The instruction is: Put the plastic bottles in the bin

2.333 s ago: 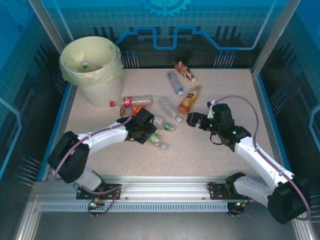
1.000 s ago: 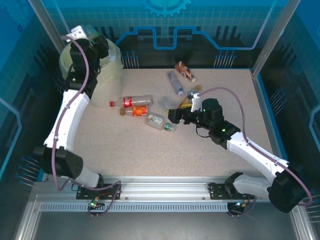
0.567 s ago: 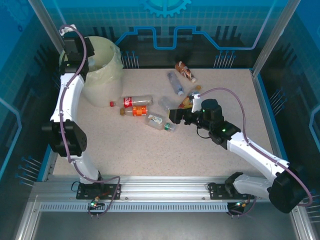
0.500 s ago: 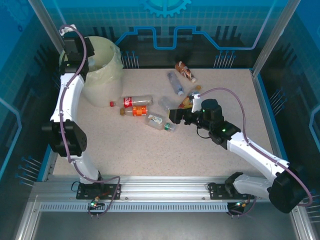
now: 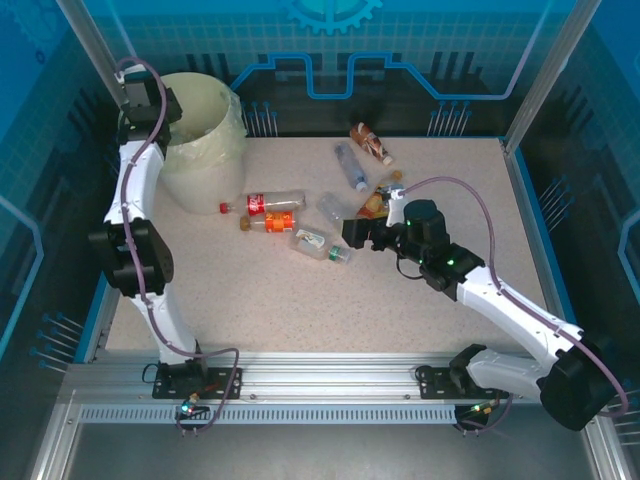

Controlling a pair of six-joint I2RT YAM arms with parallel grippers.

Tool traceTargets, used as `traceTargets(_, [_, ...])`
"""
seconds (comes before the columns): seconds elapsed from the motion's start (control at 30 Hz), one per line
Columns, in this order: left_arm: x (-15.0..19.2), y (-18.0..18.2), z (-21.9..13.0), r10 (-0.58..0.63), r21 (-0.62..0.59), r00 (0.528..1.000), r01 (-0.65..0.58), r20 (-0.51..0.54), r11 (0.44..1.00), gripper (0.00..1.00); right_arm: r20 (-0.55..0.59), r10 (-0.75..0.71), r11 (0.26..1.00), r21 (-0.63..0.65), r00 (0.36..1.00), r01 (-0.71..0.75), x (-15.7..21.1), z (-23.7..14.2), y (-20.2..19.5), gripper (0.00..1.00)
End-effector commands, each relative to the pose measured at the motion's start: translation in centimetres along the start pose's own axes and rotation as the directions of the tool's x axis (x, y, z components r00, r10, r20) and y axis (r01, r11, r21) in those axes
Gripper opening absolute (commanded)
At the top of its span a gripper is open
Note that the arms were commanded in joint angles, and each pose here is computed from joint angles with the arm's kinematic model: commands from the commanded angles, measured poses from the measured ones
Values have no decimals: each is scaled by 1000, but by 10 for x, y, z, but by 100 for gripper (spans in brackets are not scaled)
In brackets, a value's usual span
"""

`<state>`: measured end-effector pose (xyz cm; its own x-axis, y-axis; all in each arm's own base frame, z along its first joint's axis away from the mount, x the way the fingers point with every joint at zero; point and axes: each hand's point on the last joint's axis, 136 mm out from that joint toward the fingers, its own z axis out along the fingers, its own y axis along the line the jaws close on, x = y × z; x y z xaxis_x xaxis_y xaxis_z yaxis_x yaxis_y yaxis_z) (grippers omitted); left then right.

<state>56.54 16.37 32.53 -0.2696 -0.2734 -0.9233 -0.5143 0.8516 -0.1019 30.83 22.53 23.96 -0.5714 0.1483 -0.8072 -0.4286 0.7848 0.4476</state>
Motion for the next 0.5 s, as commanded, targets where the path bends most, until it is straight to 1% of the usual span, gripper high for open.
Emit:
traceTargets(0.0, [-23, 1, -13, -50, 14, 998, 50, 31, 999, 75, 27, -18, 1000, 15, 999, 17, -11, -7, 3, 100])
traceTargets(0.13, [-28, -3, -28, -96, 52, 995, 95, 15, 994, 84, 27, -12, 999, 39, 1000, 11, -15, -8, 0, 100])
traceTargets(0.3, [-33, -16, -53, -155, 156, 988, 155, -12, 976, 87, 6, 11, 996, 85, 1000, -11, -12, -6, -9, 100])
traceTargets(0.37, [-35, -22, -66, -192, 205, 981, 195, -35, 959, 89, 5, 33, 992, 118, 999, -33, -10, -6, -16, 100])
traceTargets(0.43, [-33, -33, -81, -235, 278, 969, 246, -72, 929, 93, 6, 62, 986, 155, 998, -62, -9, -5, -25, 100])
traceTargets(0.47, [-33, -37, -87, -253, 315, 964, 266, -84, 911, 95, 24, 70, 985, 156, 997, -73, -18, -7, -24, 100])
